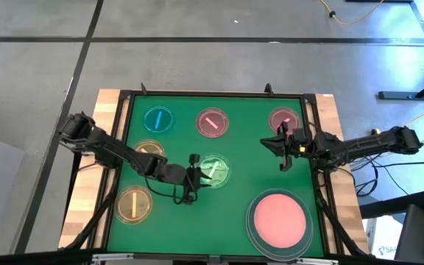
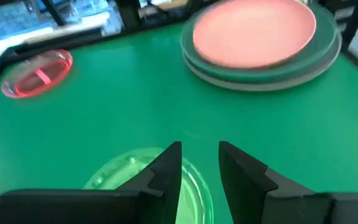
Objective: Stack plastic plates
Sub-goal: Stack the transparent green plate on top of the pink plate
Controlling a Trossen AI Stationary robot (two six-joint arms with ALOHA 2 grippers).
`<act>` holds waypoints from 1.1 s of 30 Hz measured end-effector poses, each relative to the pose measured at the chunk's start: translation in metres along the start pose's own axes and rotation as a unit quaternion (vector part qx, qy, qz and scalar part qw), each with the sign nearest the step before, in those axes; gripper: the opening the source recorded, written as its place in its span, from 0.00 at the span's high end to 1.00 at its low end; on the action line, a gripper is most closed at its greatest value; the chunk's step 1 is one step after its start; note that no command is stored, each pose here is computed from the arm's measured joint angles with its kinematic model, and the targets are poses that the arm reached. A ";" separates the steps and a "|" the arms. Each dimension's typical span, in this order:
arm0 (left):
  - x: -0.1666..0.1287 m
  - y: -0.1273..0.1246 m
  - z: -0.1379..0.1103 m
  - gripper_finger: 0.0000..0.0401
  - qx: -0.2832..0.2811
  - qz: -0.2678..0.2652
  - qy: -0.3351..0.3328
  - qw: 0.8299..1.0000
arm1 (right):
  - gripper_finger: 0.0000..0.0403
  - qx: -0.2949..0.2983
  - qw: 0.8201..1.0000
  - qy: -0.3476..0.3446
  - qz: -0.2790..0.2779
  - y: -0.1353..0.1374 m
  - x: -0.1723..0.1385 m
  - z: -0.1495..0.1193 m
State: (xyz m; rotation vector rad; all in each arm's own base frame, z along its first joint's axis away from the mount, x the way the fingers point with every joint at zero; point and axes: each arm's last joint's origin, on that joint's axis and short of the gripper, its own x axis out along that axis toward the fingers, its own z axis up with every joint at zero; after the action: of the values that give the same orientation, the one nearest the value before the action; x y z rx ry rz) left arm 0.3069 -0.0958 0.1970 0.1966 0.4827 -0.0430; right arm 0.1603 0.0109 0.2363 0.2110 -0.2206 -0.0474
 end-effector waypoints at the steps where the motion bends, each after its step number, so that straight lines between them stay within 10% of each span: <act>1: 0.003 -0.002 -0.003 0.75 0.009 -0.007 0.008 1.000 | 0.96 -0.001 1.000 0.006 -0.001 0.000 0.001 -0.002; 33: 0.065 -0.010 -0.042 0.75 0.042 -0.046 0.179 0.982 | 0.96 -0.016 0.991 0.129 0.033 0.009 0.056 -0.019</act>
State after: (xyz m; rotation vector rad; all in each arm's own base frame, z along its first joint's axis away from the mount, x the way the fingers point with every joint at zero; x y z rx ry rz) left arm 0.3448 -0.0972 0.1284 0.2665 0.8507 -0.1201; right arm 0.2191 0.0200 0.2315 0.1748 0.0300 0.0428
